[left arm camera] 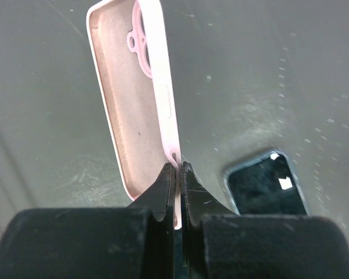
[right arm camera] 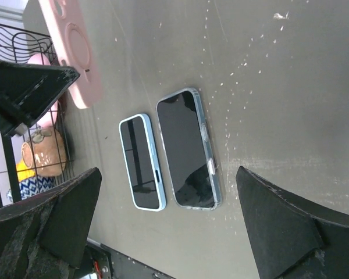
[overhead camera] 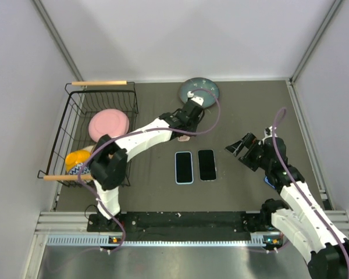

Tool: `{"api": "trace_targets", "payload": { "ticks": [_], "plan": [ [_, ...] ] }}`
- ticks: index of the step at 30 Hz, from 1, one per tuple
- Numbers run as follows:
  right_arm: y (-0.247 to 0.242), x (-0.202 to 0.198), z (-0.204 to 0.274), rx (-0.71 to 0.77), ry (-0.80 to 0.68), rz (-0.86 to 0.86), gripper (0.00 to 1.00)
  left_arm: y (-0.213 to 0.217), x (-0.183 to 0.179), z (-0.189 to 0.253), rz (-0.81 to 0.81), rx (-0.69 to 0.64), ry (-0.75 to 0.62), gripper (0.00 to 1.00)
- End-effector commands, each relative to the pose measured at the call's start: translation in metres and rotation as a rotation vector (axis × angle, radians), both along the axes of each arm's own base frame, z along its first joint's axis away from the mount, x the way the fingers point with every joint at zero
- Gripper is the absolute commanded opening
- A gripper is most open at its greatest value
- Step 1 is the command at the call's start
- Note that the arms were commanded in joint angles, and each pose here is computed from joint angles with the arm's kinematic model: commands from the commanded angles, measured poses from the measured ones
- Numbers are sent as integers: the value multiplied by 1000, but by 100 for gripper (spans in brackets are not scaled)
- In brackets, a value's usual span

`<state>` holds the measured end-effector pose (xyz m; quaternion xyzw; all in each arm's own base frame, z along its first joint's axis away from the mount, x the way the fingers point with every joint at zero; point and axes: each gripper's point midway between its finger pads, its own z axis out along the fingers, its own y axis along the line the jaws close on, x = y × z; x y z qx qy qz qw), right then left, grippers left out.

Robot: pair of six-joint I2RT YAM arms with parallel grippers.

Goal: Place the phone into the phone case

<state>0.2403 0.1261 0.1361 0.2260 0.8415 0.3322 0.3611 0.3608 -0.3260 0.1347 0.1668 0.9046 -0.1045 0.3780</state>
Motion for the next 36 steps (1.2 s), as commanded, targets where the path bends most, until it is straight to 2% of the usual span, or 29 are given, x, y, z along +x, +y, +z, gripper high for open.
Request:
{"api": "trace_targets", "payload": {
  "ticks": [1, 10, 16, 17, 18, 20, 21, 23, 26, 27, 28, 32, 36],
  "plan": [
    [-11, 8, 22, -50, -51, -43, 99, 13, 24, -2, 102, 132, -33, 0],
    [-47, -5, -9, -122, 139, -273, 99, -10, 21, -39, 70, 95, 78, 0],
    [-56, -7, -6, -136, 178, -334, 99, -15, 19, -45, 49, 61, 114, 10],
    [-60, -9, -7, -149, 189, -355, 99, -16, 18, -45, 50, 47, 127, 13],
    [-63, -11, -9, -155, 202, -373, 99, -16, 17, -44, 50, 37, 133, 25],
    [-76, -15, -16, -156, 249, -485, 99, -16, 14, -34, 40, -7, 145, 40],
    [-81, -23, -22, -175, 289, -510, 99, -17, 13, -29, 36, -25, 143, 50],
    [-90, -29, -28, -174, 339, -595, 99, -17, 12, -11, 21, -64, 113, 59],
    [-102, -46, -37, -184, 437, -709, 99, -15, 3, 12, -9, -112, 85, 81],
    [-109, -59, -45, -218, 508, -746, 99, -15, -1, 19, -21, -129, 79, 93],
    [-112, -61, -46, -202, 534, -797, 99, -15, -3, 27, -33, -144, 69, 99],
    [-133, -73, -52, -226, 637, -920, 99, 0, -20, 68, -84, -175, -10, 99],
    [-159, -82, -64, -148, 711, -1087, 99, 22, -36, 102, -108, -185, -90, 99]
  ]
}}
